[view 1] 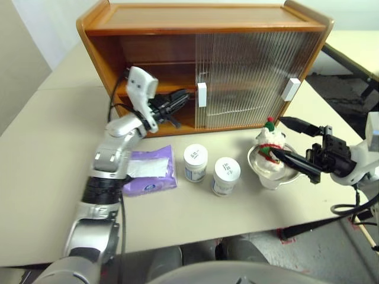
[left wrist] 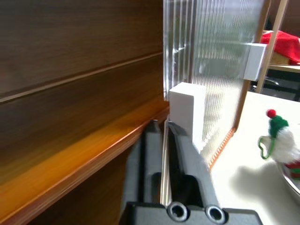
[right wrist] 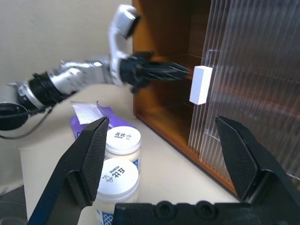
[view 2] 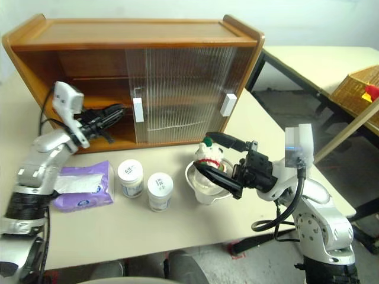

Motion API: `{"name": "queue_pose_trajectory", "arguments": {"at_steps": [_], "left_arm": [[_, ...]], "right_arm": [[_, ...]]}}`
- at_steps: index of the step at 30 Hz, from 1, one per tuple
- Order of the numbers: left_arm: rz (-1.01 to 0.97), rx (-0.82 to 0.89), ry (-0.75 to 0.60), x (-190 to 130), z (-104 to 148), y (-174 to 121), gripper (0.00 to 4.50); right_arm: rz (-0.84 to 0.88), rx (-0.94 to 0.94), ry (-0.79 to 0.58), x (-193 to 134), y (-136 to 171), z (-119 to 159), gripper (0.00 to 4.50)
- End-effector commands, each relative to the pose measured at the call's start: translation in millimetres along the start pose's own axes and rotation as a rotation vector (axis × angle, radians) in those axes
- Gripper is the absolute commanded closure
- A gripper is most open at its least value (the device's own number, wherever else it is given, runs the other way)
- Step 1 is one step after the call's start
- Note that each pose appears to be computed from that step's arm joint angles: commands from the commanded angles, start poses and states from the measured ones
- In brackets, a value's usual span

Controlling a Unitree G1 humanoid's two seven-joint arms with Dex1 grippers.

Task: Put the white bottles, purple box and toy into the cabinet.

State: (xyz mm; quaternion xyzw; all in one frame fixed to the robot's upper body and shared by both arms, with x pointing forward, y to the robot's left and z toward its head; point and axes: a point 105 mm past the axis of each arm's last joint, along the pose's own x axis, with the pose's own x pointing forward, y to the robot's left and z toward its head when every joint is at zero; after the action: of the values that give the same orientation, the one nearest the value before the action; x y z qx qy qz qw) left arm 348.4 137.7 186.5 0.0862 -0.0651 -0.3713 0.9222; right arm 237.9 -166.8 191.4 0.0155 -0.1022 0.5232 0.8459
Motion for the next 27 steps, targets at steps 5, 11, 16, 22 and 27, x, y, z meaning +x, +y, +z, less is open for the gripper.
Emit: {"name": "queue_pose_trajectory", "arguments": {"at_steps": [5,11,16,22,27], "left_arm": [[-0.083,-0.088,0.200,-60.9,17.6,-5.8,1.10],[-0.017,-0.192,0.479,-114.4,13.9,4.6,0.03],[0.028,-0.269,0.644,-144.1,-18.1,13.6,0.03],[0.100,-0.458,0.721,-163.3,-51.0,6.6,0.03],[0.129,-0.632,0.613,-148.1,-54.2,-5.3,0.03]], "right_arm": [[0.075,0.023,0.040,4.1,0.5,-3.2,0.00],[0.125,0.031,0.058,16.6,1.9,-1.8,0.00],[0.143,0.037,0.059,22.9,2.9,-4.5,0.00],[0.127,0.030,0.068,16.2,4.6,-8.1,0.00],[0.116,0.037,0.070,13.0,9.5,-10.9,0.00]]}}
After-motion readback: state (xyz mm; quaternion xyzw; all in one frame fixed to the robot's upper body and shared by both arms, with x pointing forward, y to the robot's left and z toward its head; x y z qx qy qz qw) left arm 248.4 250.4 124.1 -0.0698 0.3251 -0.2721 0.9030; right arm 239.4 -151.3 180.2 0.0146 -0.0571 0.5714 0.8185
